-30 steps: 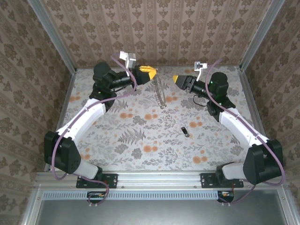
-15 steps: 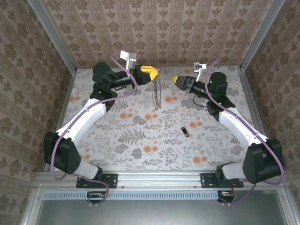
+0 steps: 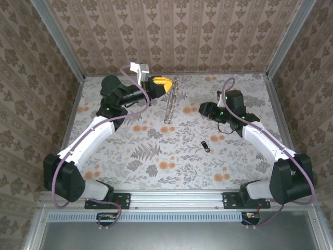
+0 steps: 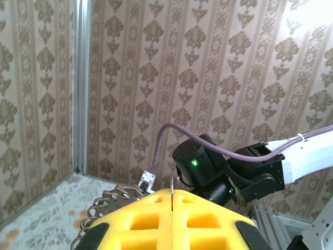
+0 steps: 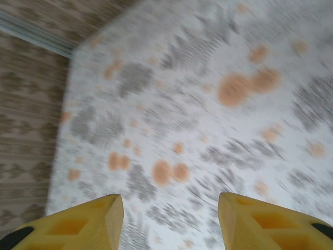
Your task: Put the keys on the keyring
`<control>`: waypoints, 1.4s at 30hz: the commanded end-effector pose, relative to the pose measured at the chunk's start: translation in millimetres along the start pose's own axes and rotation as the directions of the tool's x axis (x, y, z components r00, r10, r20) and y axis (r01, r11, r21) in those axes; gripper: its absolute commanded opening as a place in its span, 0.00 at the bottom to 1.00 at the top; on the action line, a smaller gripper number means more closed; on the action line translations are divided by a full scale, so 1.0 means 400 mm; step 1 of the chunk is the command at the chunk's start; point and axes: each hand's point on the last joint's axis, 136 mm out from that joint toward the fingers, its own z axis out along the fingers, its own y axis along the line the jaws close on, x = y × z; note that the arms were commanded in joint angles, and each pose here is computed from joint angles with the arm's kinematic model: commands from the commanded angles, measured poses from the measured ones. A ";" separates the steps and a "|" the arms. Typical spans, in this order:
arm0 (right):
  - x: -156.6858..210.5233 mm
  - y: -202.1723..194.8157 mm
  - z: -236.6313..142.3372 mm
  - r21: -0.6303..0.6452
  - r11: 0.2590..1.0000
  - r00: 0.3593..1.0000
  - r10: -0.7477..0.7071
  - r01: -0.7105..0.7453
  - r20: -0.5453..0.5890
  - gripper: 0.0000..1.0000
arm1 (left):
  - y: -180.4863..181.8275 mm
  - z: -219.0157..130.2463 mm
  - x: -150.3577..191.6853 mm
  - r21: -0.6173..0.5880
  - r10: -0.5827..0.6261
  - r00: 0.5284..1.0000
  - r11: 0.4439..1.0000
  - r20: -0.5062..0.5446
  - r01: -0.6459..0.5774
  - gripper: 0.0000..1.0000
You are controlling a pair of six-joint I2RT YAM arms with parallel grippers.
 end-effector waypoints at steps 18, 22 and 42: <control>0.308 -0.300 0.020 0.429 0.902 0.951 0.173 -0.048 -0.258 0.43 | 0.008 -0.024 0.015 -0.083 0.024 0.999 0.996 0.026 -0.022 0.00; 0.318 -0.312 0.008 0.483 0.875 0.953 0.171 -0.031 -0.249 0.42 | 0.011 -0.025 0.023 -0.090 0.019 0.999 0.996 0.026 -0.016 0.00; 0.324 -0.272 0.018 0.535 0.843 0.953 0.110 0.061 -0.282 0.43 | 0.023 -0.034 0.048 -0.114 0.028 0.999 0.993 0.032 -0.025 0.00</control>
